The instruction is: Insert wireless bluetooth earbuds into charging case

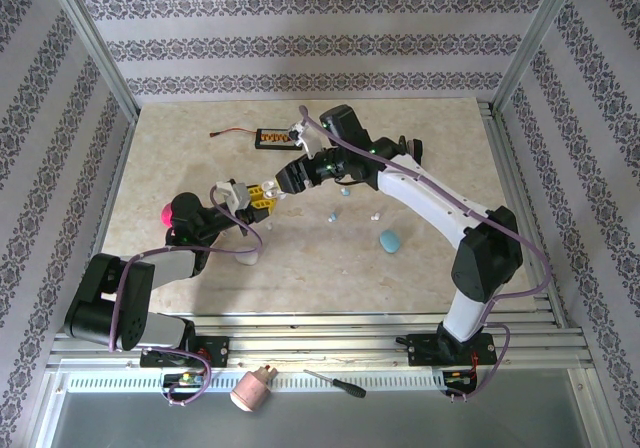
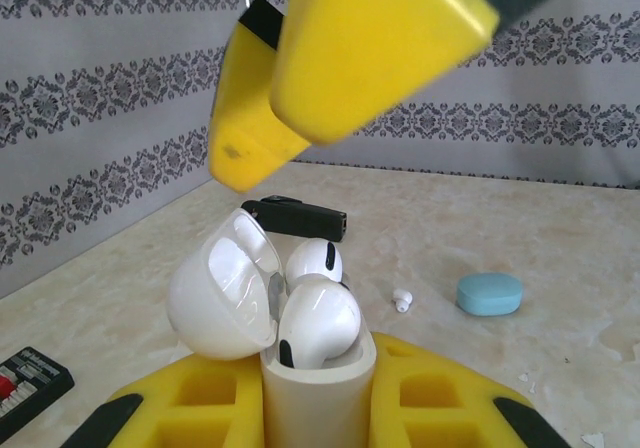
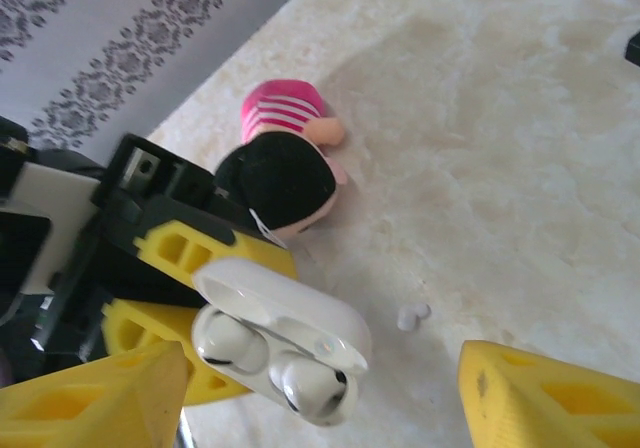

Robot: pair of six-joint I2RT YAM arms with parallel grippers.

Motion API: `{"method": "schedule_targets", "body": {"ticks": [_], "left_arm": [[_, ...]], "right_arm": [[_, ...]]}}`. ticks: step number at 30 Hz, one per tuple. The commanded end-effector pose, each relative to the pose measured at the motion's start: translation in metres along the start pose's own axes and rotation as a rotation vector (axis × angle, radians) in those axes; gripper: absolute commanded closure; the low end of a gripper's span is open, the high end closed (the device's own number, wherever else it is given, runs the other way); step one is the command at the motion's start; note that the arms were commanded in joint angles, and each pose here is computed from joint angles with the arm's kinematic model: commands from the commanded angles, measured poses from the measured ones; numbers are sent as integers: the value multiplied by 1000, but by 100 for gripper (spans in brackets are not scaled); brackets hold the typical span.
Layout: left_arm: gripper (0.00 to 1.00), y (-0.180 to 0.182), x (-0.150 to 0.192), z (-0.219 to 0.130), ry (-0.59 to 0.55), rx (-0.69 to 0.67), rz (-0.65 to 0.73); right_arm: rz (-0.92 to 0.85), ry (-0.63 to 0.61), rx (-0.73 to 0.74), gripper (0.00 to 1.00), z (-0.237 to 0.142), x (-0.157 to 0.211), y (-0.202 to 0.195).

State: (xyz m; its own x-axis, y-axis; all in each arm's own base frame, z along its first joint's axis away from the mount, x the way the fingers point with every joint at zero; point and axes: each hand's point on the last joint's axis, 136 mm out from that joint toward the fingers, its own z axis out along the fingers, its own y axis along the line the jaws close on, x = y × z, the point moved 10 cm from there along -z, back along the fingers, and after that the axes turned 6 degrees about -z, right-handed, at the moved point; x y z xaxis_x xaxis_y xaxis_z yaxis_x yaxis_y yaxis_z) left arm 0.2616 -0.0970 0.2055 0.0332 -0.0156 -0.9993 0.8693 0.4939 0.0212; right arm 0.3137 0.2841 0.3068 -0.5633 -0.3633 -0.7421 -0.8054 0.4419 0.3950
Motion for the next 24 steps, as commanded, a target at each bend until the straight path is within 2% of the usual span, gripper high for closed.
{"method": "schedule_targets", "body": {"ticks": [1, 5, 11, 16, 18, 24], "left_arm": [[100, -6, -3, 1, -26, 58, 83], [100, -8, -1, 0, -22, 63, 97], [100, -7, -2, -1, -20, 44, 108], [100, -6, -1, -1, -13, 21, 102], [100, -5, -1, -1, -15, 16, 101], [100, -6, -1, -2, -20, 14, 92]], "right_arm": [[59, -38, -48, 31, 0, -19, -2], [98, 26, -14, 49, 13, -20, -11], [88, 84, -34, 64, 26, -17, -12], [14, 127, -101, 67, 25, -8, -6], [-21, 139, -115, 71, 23, -3, -3], [-82, 168, -145, 70, 8, 6, 7]]}}
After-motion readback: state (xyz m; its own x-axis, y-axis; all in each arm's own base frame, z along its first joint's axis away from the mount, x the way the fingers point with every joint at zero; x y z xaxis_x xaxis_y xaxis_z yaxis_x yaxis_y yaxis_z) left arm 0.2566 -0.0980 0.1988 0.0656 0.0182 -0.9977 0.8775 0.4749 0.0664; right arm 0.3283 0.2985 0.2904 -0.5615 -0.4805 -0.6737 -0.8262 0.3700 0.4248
